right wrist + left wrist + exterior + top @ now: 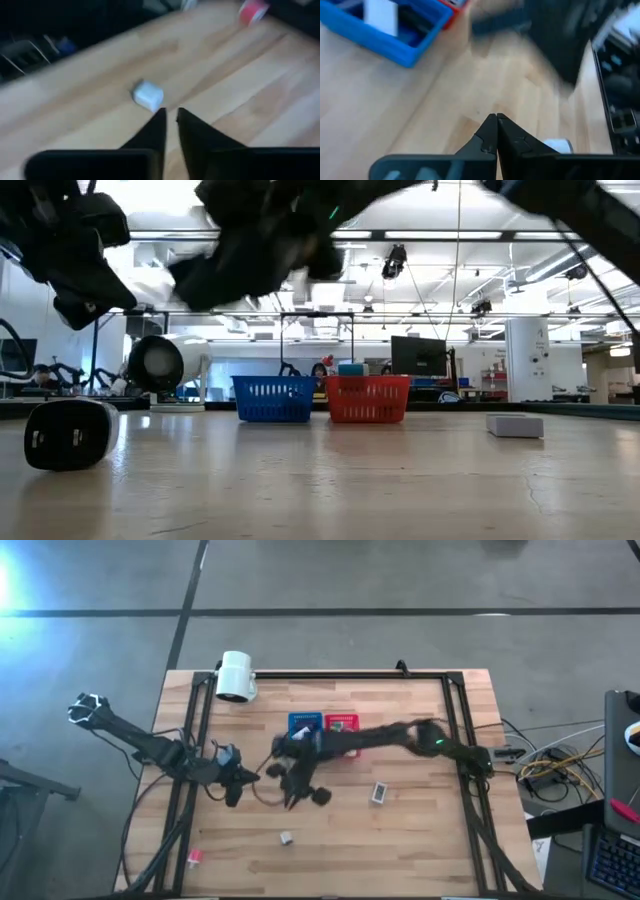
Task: Pick & Place Office items
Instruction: Put the white and black charger adapter into the red bin
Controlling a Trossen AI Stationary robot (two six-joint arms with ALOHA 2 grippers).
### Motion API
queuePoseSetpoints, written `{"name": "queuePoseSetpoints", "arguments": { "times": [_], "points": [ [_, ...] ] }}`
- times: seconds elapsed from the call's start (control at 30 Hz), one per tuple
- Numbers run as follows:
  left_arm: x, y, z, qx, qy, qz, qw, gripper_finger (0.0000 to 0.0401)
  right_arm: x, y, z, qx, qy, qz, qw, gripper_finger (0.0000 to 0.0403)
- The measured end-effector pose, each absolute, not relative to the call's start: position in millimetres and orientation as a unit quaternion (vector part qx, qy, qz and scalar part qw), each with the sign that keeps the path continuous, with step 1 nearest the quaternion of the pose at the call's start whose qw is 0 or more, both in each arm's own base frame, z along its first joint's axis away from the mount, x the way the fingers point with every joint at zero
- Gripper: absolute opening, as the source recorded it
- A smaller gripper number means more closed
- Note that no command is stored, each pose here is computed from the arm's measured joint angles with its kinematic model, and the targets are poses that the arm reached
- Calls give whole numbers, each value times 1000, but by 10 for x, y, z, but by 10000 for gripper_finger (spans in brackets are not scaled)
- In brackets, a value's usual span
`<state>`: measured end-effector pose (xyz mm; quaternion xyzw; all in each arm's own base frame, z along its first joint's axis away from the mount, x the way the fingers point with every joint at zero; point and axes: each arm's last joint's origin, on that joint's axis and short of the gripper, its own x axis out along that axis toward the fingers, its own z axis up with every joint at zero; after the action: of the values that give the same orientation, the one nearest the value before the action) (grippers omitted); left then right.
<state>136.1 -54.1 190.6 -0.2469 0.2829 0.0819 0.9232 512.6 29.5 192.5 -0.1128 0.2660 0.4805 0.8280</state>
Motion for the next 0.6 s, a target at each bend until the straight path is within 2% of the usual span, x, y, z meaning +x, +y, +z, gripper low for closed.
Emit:
{"name": "queuePoseSetpoints", "arguments": {
  "times": [0.07,0.2,0.27,0.33,0.47,0.6],
  "points": [
    [1407,-595,1933,-225,301,58,925,2,4958,203,2260,-106,240,472,841,18],
    [1553,-756,1980,-172,347,1,922,1,4562,-65,2620,-47,197,441,874,11],
    [1673,-849,2011,-140,366,-15,920,4,4339,-218,2681,-6,189,389,901,9],
    [1803,-940,2033,-114,390,-26,913,13,4079,-377,2806,23,169,302,938,9],
    [2084,-1128,2062,-43,457,-58,886,55,3459,-680,2864,76,168,106,977,8],
    [2303,-1332,2058,55,514,-124,847,118,2947,-771,2677,120,177,47,976,8]
  ]
}}
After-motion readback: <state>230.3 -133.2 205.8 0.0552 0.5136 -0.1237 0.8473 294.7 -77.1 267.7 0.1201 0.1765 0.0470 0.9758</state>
